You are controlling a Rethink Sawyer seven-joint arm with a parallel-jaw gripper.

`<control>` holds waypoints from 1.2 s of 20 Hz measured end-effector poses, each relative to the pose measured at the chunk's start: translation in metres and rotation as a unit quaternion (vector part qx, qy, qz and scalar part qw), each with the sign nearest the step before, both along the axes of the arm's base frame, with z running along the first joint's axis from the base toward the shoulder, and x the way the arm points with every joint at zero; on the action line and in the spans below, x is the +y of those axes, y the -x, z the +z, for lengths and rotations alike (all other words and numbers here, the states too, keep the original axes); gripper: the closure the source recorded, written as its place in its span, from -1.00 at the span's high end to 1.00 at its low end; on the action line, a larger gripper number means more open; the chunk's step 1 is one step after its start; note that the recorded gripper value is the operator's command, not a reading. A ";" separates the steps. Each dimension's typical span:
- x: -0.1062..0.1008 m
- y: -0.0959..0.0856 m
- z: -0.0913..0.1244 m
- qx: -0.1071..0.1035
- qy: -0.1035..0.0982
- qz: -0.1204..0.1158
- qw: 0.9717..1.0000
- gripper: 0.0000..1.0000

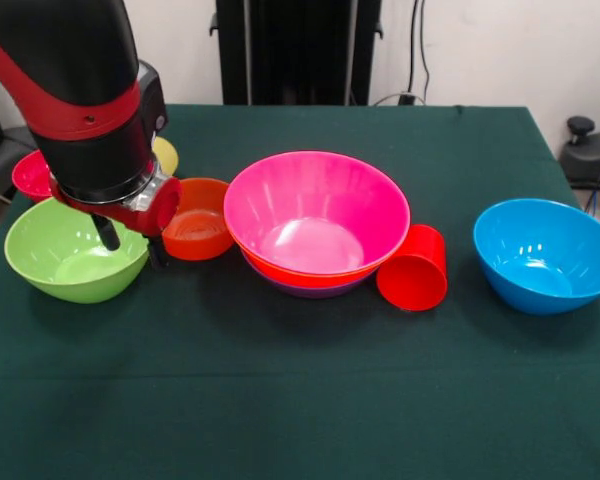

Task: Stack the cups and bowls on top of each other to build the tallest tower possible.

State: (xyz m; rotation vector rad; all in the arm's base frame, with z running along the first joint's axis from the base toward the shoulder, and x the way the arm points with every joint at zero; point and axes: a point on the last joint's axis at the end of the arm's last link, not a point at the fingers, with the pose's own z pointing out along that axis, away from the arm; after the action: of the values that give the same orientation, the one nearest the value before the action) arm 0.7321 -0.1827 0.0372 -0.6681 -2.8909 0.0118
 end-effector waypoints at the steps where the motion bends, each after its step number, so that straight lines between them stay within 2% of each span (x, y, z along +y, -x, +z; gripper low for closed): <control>1: 0.001 0.000 0.001 -0.001 0.001 0.001 1.000 1.00; 7: 0.004 -0.006 0.017 -0.009 0.006 0.005 1.000 1.00; 11: 0.001 -0.006 0.019 -0.019 0.009 0.004 1.000 1.00; 14: -0.002 -0.005 0.017 -0.026 0.010 0.003 1.000 1.00; 16: -0.008 0.000 0.008 -0.041 0.013 -0.001 0.999 1.00; 24: -0.020 0.012 -0.014 -0.066 0.014 -0.010 0.998 1.00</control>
State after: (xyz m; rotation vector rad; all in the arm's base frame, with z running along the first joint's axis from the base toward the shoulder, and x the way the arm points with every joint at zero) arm 0.7198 -0.2024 0.0233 -0.7309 -3.0159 0.0066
